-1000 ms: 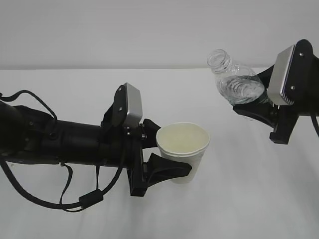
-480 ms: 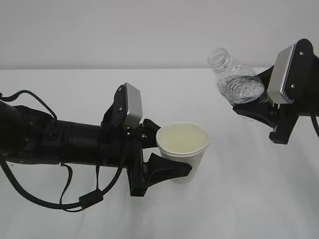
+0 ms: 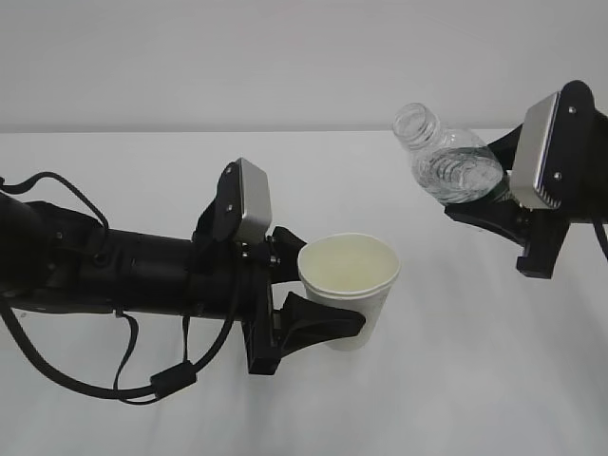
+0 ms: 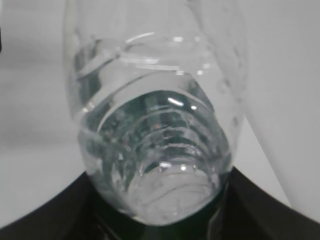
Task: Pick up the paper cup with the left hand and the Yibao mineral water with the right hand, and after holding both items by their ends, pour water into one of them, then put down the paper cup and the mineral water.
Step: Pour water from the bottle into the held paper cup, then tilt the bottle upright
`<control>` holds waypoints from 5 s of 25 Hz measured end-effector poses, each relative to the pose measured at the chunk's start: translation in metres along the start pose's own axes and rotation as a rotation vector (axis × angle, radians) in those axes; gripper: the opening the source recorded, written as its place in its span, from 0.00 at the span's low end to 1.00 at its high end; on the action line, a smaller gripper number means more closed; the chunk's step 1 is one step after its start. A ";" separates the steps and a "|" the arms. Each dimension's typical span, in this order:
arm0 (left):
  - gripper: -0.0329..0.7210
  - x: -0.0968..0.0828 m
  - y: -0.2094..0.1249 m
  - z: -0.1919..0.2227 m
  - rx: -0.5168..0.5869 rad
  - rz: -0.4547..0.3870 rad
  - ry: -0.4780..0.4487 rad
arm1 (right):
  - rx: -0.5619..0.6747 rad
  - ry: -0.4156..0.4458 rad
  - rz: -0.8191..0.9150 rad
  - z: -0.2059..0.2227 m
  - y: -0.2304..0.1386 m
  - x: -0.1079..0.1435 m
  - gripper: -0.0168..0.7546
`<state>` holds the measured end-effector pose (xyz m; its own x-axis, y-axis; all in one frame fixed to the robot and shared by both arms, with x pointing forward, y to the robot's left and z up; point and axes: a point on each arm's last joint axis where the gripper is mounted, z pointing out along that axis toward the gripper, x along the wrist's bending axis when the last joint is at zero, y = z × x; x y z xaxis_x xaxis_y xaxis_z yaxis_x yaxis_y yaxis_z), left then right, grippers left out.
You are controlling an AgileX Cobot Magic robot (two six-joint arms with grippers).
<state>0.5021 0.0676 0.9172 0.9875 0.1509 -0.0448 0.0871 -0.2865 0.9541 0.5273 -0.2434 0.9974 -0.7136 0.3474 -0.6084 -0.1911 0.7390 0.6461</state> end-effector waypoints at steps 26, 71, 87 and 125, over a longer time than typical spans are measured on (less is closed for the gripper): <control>0.67 -0.005 0.005 0.000 -0.053 0.012 -0.056 | -0.027 0.031 -0.140 0.000 0.002 0.003 0.59; 0.67 -0.011 0.012 0.009 -0.025 0.046 -0.129 | -0.033 0.054 -0.324 0.000 0.002 0.005 0.59; 0.67 -0.008 0.015 0.011 -0.002 0.089 -0.134 | -0.001 0.048 -0.379 0.000 -0.001 0.004 0.59; 0.67 -0.008 0.014 0.011 0.001 0.090 -0.135 | -0.006 0.020 -0.559 -0.007 0.006 0.001 0.59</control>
<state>0.4966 0.0520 0.9280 1.0000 -0.0038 0.0014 -0.0024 -0.2938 0.9559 0.5209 -0.2429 1.0040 -0.5153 -0.1075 -0.8502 -0.5480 0.8041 0.2304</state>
